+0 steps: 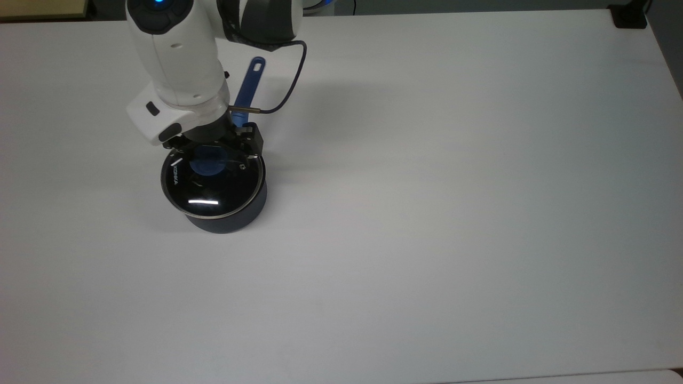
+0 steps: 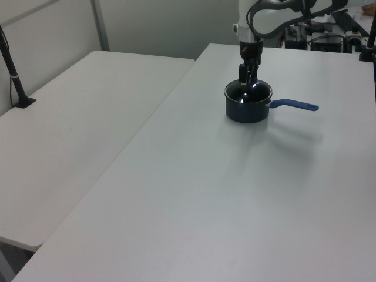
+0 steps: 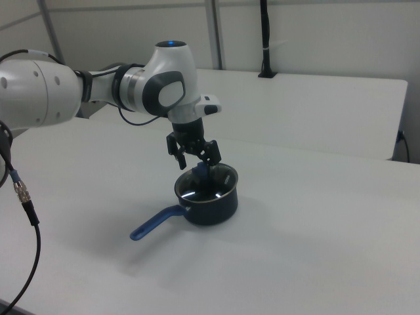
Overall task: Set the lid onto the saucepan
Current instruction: 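Lower the lid onto the saucepan rim and settle it, then open the gripper to release the blue knob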
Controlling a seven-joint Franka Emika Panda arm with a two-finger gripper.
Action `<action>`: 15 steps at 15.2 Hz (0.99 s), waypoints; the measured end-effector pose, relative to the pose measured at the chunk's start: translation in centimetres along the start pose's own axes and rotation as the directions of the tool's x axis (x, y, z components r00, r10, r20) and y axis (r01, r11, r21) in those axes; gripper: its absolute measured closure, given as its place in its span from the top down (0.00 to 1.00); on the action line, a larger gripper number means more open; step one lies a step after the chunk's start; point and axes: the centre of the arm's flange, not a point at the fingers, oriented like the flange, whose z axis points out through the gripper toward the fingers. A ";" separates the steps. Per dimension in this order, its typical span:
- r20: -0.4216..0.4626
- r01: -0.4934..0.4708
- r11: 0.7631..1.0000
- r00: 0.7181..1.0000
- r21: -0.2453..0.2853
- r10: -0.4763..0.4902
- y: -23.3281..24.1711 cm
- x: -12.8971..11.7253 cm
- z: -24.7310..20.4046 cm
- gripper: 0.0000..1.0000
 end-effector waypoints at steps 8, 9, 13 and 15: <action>0.009 0.010 1.000 1.000 0.010 -0.010 -1.8 0.0 0.5 1.00; 0.012 0.010 1.000 1.000 0.010 -0.010 -1.9 -0.1 0.6 1.00; 0.021 0.012 1.000 1.000 0.011 -0.012 -1.9 -0.2 1.0 1.00; 0.017 0.012 1.000 1.000 0.011 -0.012 -1.8 -0.3 0.8 1.00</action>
